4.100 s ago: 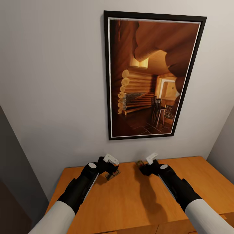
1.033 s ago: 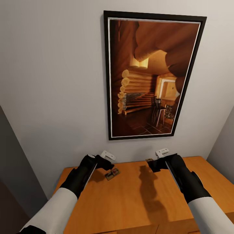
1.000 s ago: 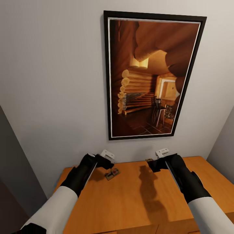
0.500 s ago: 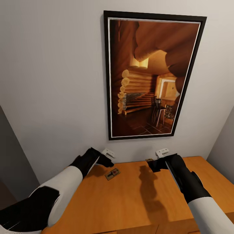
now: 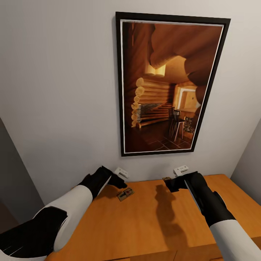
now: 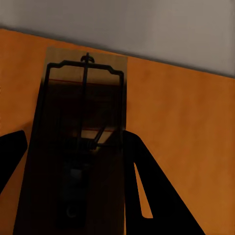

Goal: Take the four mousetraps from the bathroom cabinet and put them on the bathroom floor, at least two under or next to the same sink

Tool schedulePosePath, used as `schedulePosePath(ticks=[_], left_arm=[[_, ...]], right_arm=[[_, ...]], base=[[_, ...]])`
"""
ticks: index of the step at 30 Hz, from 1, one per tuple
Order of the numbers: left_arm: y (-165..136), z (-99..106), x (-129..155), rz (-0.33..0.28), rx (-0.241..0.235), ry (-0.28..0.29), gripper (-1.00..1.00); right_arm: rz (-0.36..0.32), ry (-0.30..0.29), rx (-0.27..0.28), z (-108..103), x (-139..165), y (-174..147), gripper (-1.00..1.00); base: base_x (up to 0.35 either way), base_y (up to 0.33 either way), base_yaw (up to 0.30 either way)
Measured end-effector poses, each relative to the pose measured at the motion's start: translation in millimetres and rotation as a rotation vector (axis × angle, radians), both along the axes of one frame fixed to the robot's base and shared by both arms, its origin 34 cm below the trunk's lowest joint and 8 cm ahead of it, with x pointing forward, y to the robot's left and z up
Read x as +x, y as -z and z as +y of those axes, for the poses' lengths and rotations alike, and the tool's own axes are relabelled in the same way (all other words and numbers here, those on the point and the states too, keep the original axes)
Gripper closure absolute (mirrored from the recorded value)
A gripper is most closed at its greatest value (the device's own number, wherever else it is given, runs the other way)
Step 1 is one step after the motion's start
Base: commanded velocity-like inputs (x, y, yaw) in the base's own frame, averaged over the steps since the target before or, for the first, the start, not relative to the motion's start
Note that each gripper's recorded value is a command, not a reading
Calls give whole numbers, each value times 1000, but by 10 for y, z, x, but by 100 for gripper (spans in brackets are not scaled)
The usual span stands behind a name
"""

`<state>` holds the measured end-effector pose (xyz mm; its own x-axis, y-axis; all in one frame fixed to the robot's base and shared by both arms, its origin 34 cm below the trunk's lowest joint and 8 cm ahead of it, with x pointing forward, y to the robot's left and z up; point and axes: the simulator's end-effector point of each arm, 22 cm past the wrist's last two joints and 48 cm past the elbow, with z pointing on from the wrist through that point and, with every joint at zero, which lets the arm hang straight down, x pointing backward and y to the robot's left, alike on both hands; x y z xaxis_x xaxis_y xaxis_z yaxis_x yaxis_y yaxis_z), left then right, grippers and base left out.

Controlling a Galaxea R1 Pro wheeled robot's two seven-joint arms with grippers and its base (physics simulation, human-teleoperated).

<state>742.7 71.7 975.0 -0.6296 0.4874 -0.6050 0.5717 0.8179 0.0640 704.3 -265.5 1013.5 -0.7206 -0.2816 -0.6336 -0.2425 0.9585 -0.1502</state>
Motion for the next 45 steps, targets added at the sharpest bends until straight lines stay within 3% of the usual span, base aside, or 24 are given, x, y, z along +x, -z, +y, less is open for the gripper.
schedulePosePath(ticks=[13,23,45], left_arm=[[-41,-163,-105,51,-55,63,-100],[-4,-174,-137,54,-37,84,-100],[-16,-195,-128,44,-44,90,-100]], right_arm=[[1,0,0,-1,-2,5,100],[0,0,-1,-3,1,3,100],[0,-1,0,-1,0,7,100]], base=[[0,0,0],[0,0,0],[0,0,0]])
